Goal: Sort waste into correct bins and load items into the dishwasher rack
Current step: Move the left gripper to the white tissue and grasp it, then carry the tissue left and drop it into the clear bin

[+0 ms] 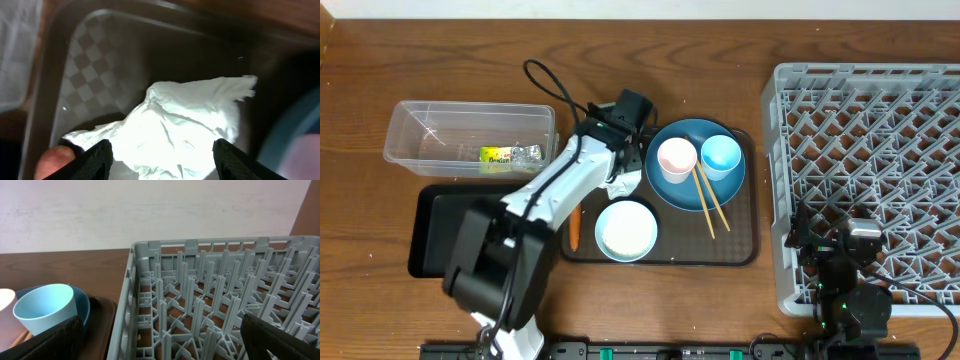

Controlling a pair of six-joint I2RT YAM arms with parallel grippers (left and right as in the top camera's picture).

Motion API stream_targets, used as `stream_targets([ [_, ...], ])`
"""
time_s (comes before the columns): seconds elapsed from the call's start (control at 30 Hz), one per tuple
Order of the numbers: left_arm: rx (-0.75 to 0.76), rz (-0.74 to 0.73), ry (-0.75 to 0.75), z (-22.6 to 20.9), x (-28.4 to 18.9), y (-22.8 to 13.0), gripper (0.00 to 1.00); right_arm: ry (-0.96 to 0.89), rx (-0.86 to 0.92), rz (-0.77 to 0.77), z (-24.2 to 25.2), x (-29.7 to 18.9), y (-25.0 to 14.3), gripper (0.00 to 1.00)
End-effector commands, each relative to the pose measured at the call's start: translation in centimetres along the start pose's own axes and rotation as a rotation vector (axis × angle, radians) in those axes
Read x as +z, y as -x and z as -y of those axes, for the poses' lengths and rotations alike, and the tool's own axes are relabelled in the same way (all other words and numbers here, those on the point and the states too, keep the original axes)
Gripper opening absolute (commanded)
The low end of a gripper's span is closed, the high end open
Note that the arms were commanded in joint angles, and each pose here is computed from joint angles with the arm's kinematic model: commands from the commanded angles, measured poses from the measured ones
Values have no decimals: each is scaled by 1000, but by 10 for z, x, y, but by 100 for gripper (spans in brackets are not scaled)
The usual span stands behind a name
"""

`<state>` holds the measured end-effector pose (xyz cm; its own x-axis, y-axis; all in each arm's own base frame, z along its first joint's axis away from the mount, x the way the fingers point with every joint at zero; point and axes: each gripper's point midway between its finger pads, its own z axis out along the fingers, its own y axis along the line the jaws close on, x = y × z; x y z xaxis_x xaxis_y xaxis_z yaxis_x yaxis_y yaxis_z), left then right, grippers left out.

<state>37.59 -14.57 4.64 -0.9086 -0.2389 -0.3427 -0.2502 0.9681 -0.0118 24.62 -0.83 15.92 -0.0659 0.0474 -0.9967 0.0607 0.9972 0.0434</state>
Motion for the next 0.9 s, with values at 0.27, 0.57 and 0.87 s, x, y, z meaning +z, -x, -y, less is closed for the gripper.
stream_targets([
  [0.27,-66,-66,60,-4,41,-20,67,0,6,-1,0,0,-1,99],
  [0.57,-93,-79,75,-5,48,-24,46,0,6,-1,0,0,-1,99],
  [0.87,-159,-57,3,10,47,-15,6,0,6,-1,0,0,-1,99],
])
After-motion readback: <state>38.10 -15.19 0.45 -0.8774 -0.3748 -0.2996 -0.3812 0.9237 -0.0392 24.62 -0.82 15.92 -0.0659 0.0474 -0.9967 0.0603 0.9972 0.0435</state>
